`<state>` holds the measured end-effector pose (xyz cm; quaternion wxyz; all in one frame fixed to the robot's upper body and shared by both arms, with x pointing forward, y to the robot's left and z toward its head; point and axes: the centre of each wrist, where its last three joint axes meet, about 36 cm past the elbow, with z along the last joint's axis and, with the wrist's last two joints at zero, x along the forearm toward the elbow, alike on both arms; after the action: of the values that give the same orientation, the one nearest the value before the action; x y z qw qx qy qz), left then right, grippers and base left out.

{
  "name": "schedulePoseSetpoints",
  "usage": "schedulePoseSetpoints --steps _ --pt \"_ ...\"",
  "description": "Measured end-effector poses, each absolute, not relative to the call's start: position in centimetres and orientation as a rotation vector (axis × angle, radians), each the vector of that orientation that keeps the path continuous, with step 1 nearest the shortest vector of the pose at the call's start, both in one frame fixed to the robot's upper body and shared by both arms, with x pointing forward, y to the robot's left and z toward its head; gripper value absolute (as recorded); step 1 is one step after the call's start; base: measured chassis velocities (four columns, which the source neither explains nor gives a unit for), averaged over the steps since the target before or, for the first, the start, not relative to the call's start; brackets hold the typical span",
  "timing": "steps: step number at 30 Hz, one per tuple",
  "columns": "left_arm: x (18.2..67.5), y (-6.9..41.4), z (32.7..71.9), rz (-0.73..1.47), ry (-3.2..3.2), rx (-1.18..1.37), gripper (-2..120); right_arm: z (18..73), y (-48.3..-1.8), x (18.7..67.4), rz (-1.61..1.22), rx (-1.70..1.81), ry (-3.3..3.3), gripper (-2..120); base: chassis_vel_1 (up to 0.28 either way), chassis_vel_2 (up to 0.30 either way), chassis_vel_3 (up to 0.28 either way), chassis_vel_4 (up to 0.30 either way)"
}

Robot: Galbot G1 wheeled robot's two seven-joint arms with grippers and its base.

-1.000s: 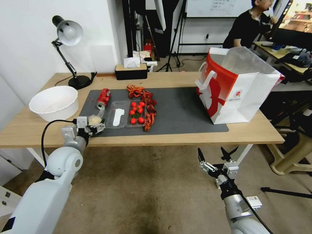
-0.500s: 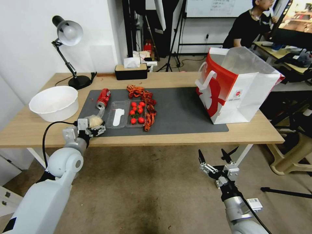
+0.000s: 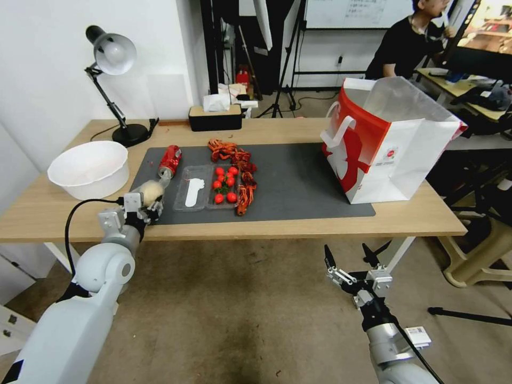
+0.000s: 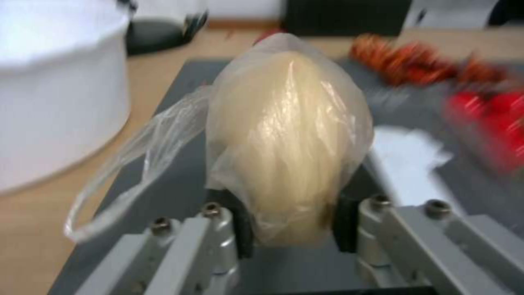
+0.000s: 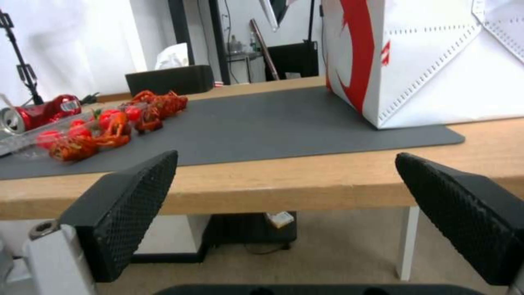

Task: Pick up the trash from the table and place it into the takeout bag.

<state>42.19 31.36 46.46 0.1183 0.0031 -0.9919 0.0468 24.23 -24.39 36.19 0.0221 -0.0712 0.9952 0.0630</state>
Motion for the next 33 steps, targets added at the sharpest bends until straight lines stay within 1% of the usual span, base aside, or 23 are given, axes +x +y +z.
schedulePoseSetpoints --steps 2,3,6,7,10,15,17,18,21,25,29,30,33 --pt "42.1 30.9 48.0 0.141 -2.957 -0.068 15 36.6 -24.2 24.2 0.196 -0.225 3.076 100 0.0 0.0 0.0 0.0" --pt "42.1 30.9 48.0 0.141 -2.957 -0.068 15 36.6 -24.2 24.2 0.196 -0.225 3.076 100 0.0 0.0 0.0 0.0" --pt "42.0 30.1 50.1 0.13 -3.019 -0.195 7 36.9 -24.1 24.2 0.19 -0.23 3.07 100 0.0 0.0 0.0 0.0" --pt "42.0 30.1 50.1 0.13 -3.019 -0.195 7 36.9 -24.1 24.2 0.19 -0.23 3.07 100 0.0 0.0 0.0 0.0" --pt "41.8 29.2 52.2 0.113 -3.076 -0.324 7 37.0 -23.9 24.4 0.185 -0.245 3.067 100 0.0 0.0 0.0 0.0" --pt "42.6 28.3 53.7 0.098 -3.136 -0.445 7 37.1 -23.7 24.6 0.178 -0.262 3.069 100 0.0 0.0 0.0 0.0" --pt "44.6 27.9 54.1 0.074 -3.178 -0.526 7 37.2 -23.8 24.3 0.171 -0.262 3.074 100 0.0 0.0 0.0 0.0" --pt "44.6 27.9 54.1 0.074 -3.178 -0.526 7 37.2 -23.8 24.3 0.171 -0.262 3.074 100 0.0 0.0 0.0 0.0" --pt "47.0 27.8 54.8 0.038 -3.22 -0.673 7 37.6 -23.7 23.8 0.16 -0.254 3.069 100 0.0 0.0 0.0 0.0" --pt "48.1 27.3 55.4 0.036 -3.233 -0.735 7 37.8 -23.4 23.5 0.152 -0.252 3.064 100 0.0 0.0 0.0 0.0" --pt "51.3 25.2 56.8 0.058 -3.252 -0.888 7 38.5 -23.1 22.6 0.115 -0.253 3.058 100 0.0 0.0 0.0 0.0" --pt "51.3 25.2 56.8 0.058 -3.252 -0.888 7 38.5 -23.1 22.6 0.115 -0.253 3.058 100 0.0 0.0 0.0 0.0" --pt "53.2 21.6 58.3 0.068 -3.239 -1.025 7 38.9 -22.7 22.2 0.113 -0.236 3.051 100 0.0 0.0 0.0 0.0"
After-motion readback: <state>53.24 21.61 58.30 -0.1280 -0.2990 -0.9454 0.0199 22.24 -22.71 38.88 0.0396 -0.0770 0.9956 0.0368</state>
